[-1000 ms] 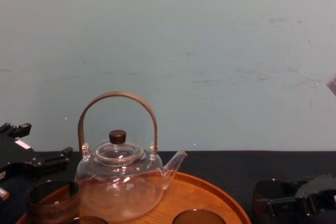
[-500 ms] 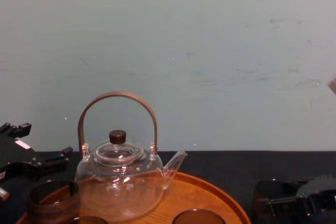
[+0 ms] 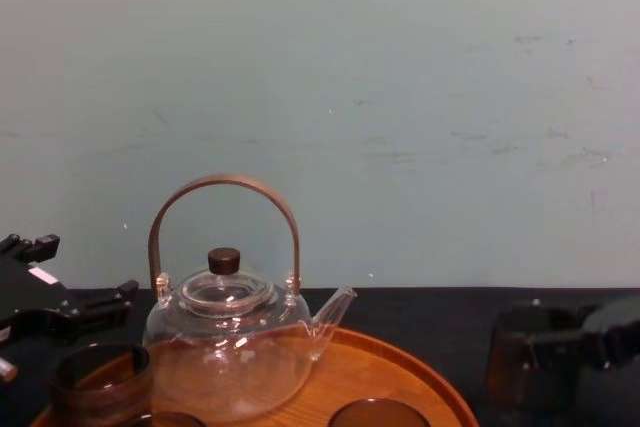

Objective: Pick up the glass from the table and place it on the tray.

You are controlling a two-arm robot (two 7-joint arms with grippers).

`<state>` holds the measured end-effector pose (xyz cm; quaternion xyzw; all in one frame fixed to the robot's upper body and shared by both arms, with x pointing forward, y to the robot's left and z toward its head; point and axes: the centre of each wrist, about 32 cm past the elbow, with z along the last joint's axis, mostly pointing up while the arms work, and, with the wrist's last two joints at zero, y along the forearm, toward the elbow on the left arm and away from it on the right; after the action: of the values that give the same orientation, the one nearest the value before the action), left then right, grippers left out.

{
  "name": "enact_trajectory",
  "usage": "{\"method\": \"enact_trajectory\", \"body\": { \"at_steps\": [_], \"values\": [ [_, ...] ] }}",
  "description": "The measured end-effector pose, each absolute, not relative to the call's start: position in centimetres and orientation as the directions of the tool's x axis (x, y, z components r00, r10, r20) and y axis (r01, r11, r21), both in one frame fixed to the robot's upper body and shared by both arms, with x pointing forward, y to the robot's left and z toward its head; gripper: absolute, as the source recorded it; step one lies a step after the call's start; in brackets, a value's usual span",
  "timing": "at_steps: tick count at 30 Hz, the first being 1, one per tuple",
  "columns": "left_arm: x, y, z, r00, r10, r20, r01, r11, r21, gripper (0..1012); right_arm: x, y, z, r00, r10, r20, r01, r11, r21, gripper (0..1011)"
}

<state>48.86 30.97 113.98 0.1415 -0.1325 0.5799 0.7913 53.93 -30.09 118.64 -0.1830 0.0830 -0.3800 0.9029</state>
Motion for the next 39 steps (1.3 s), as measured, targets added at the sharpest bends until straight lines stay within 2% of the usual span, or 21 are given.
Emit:
{"method": "enact_trajectory", "body": {
  "at_steps": [9, 15, 28, 39],
  "values": [
    [48.9, 31.0, 114.0, 0.292, 0.880, 0.374, -0.955, 0.287, 0.070, 1001, 53.4, -31.0, 121.9, 0.700, -0.714, 0.024, 0.678, 0.654, -0.336, 905],
    [48.9, 31.0, 114.0, 0.292, 0.880, 0.374, -0.955, 0.287, 0.070, 1001, 53.7, -31.0, 122.8, 0.704, -0.709, 0.043, 0.683, 0.659, -0.314, 905],
    [48.9, 31.0, 114.0, 0.292, 0.880, 0.374, -0.955, 0.287, 0.070, 1001, 56.1, -28.5, 122.6, 0.752, -0.655, 0.078, 0.644, 0.704, -0.301, 905],
    [48.9, 31.0, 114.0, 0.292, 0.880, 0.374, -0.955, 0.287, 0.070, 1001, 57.4, -25.9, 121.5, 0.784, -0.616, 0.077, 0.607, 0.735, -0.300, 905]
  ]
}}
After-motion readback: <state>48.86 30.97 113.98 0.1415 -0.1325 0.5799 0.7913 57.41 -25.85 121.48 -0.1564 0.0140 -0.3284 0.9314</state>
